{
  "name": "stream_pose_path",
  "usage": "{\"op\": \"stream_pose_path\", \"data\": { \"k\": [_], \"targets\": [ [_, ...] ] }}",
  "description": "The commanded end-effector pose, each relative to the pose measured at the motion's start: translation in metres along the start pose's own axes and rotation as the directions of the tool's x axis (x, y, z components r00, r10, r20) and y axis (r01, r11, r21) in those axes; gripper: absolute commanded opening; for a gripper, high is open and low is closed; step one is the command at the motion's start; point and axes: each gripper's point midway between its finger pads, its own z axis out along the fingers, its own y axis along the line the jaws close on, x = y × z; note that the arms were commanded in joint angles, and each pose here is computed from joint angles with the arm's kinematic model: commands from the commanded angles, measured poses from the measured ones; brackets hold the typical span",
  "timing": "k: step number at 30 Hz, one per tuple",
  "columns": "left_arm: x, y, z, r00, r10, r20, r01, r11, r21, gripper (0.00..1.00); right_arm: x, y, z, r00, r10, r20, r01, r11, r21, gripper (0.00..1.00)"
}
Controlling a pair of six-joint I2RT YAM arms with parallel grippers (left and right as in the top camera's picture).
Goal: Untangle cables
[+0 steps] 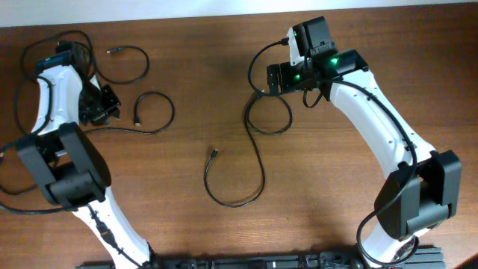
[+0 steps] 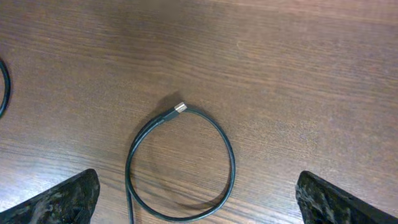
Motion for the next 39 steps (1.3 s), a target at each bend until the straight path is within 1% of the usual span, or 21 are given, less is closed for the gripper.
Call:
{"op": "stream_pose_path", "data": {
  "k": [1,3,5,6,7,10,13,16,21,22,23,24,26,27,28,29,32,34,36,38,39],
  "targets": [
    [-0.017,0.069,-0.005,0.965,-0.261,0.027,0.262,0.965,-0.027,0.71,0.005,0.000,0.005,1.000,0.013,-0.021,-0.013,1.000,-0.002,0.98],
    [-0.021,0.112,-0.005,0.928,-0.371,0.034,0.371,0.928,-0.025,0.92,0.004,0.000,0.005,1.000,0.013,-0.015,-0.013,1.000,-0.004,0.98],
    [-0.019,0.151,-0.006,0.853,-0.521,0.045,0.522,0.852,-0.035,0.93,0.004,0.000,0.005,1.000,0.013,-0.015,-0.013,1.000,-0.004,0.98],
    [-0.017,0.170,-0.007,0.810,-0.585,0.043,0.587,0.809,-0.030,0.96,0.004,0.000,0.005,1.000,0.013,-0.015,-0.013,1.000,-0.004,0.98],
    [-0.015,0.185,-0.007,0.777,-0.628,0.045,0.630,0.776,-0.029,0.98,0.004,0.000,0.005,1.000,0.013,-0.015,-0.013,1.000,-0.004,0.99],
    [-0.008,0.214,-0.007,0.715,-0.697,0.046,0.698,0.715,-0.026,0.99,0.001,0.001,0.005,1.000,0.012,-0.003,-0.012,1.000,-0.006,0.98],
    [0.000,0.229,0.008,0.603,-0.796,0.040,0.797,0.603,-0.026,0.99,0.001,0.001,0.005,1.000,0.012,-0.003,-0.012,1.000,-0.006,0.98],
    [0.013,0.242,0.029,0.512,-0.858,0.029,0.859,0.511,-0.033,0.99,0.003,0.001,0.005,1.000,0.012,-0.013,-0.012,1.000,-0.004,0.98],
    [0.025,0.258,0.049,0.476,-0.879,0.030,0.879,0.475,-0.033,0.98,0.001,0.001,0.005,1.000,0.012,-0.003,-0.012,1.000,-0.006,0.98],
    [0.025,0.258,0.052,0.476,-0.879,0.032,0.879,0.475,-0.030,0.87,0.001,0.001,0.005,1.000,0.012,-0.003,-0.012,1.000,-0.006,0.98],
    [0.023,0.258,0.054,0.478,-0.878,0.041,0.879,0.477,-0.022,0.70,0.001,0.001,0.005,1.000,0.012,-0.003,-0.012,1.000,-0.006,0.98],
    [0.020,0.260,0.055,0.500,-0.864,0.052,0.866,0.500,-0.014,0.54,0.001,0.001,0.005,1.000,0.012,-0.004,-0.012,1.000,-0.006,0.98],
    [0.012,0.262,0.055,0.542,-0.837,0.079,0.839,0.544,0.005,0.31,0.001,0.001,0.005,1.000,0.012,-0.004,-0.012,1.000,-0.006,0.98],
    [0.007,0.264,0.055,0.570,-0.816,0.097,0.819,0.574,0.015,0.24,0.001,0.001,0.005,1.000,0.012,-0.004,-0.012,1.000,-0.006,0.98],
    [0.002,0.266,0.054,0.591,-0.798,0.115,0.802,0.597,0.024,0.09,0.001,0.001,0.005,1.000,0.012,-0.004,-0.012,1.000,-0.007,0.98],
    [-0.001,0.267,0.054,0.591,-0.797,0.126,0.801,0.598,0.031,0.03,0.001,0.002,0.005,1.000,0.012,-0.005,-0.012,1.000,-0.012,0.98],
    [-0.017,0.272,0.051,0.599,-0.780,0.183,0.784,0.617,0.066,0.00,0.003,0.009,0.005,1.000,0.012,-0.013,-0.013,0.999,-0.053,0.98],
    [-0.030,0.277,0.048,0.639,-0.733,0.234,0.738,0.670,0.082,0.00,0.004,0.009,0.005,1.000,0.012,-0.020,-0.014,0.999,-0.053,0.98],
    [-0.040,0.281,0.045,0.633,-0.723,0.275,0.730,0.676,0.099,0.00,0.007,0.008,0.005,0.999,0.013,-0.032,-0.015,0.999,-0.051,0.98],
    [-0.052,0.285,0.037,0.653,-0.687,0.319,0.695,0.711,0.106,0.00,0.010,0.008,0.004,0.999,0.014,-0.042,-0.016,0.999,-0.049,0.98],
    [-0.063,0.289,0.026,0.671,-0.649,0.358,0.661,0.743,0.106,0.00,0.011,0.008,0.004,0.999,0.014,-0.046,-0.016,0.999,-0.048,0.98]
  ]
}}
